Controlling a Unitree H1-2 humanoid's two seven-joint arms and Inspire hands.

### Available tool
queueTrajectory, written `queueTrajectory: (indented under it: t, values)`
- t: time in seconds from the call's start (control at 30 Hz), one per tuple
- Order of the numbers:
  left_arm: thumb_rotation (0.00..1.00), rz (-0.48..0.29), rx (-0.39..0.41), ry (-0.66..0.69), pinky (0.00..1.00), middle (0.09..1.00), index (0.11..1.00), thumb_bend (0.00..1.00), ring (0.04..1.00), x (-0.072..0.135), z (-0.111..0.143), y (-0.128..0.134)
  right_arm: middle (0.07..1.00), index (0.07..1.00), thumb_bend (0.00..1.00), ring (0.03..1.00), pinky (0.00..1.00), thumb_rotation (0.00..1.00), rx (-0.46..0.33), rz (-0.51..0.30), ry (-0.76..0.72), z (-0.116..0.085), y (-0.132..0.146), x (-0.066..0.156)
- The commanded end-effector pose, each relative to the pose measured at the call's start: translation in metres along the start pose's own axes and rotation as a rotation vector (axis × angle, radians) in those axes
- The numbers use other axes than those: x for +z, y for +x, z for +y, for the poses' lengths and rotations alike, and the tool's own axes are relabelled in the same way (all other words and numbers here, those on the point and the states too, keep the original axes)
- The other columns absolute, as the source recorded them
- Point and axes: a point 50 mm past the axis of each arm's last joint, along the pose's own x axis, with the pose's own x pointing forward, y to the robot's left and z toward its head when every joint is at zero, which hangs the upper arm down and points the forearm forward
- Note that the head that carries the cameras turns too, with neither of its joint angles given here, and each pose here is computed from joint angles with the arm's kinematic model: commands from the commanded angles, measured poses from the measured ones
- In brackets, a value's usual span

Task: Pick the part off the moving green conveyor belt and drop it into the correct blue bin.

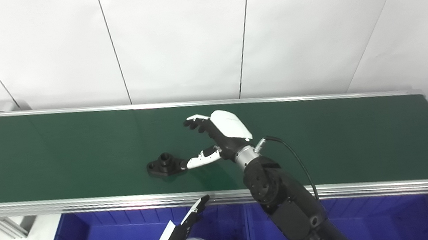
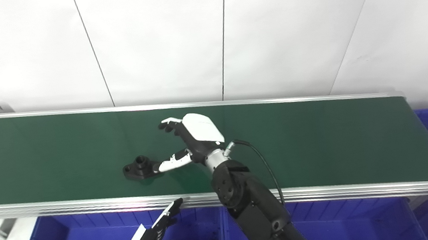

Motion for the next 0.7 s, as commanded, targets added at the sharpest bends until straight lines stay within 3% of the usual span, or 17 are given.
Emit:
queueTrajectory:
  t: [0.0,0.3,0.67]
  values:
    - [0.80,-0.073,-0.008,0.021,0.93,0.993,0.966,0.65,0.978,0.011,0.004,0.009,0.782,0.787,0.85,0.758,0.69,0.34,-0.057,-0.082,-0.043,-0.019,0.014,0.017]
    - [0.78,-0.079,-0.018,0.033,0.93,0.994,0.966,0.63,0.979,0.013,0.001,0.011,0.787,0.798,0.84,0.763,0.72,0.29,0.010,-0.077,-0.140,-0.007,0.026,0.014]
    - [0.79,-0.084,-0.006,0.045,0.93,0.990,0.962,0.63,0.979,0.015,-0.004,0.013,0.770,0.787,0.83,0.741,0.70,0.25,0.034,-0.055,-0.231,0.002,0.033,-0.001]
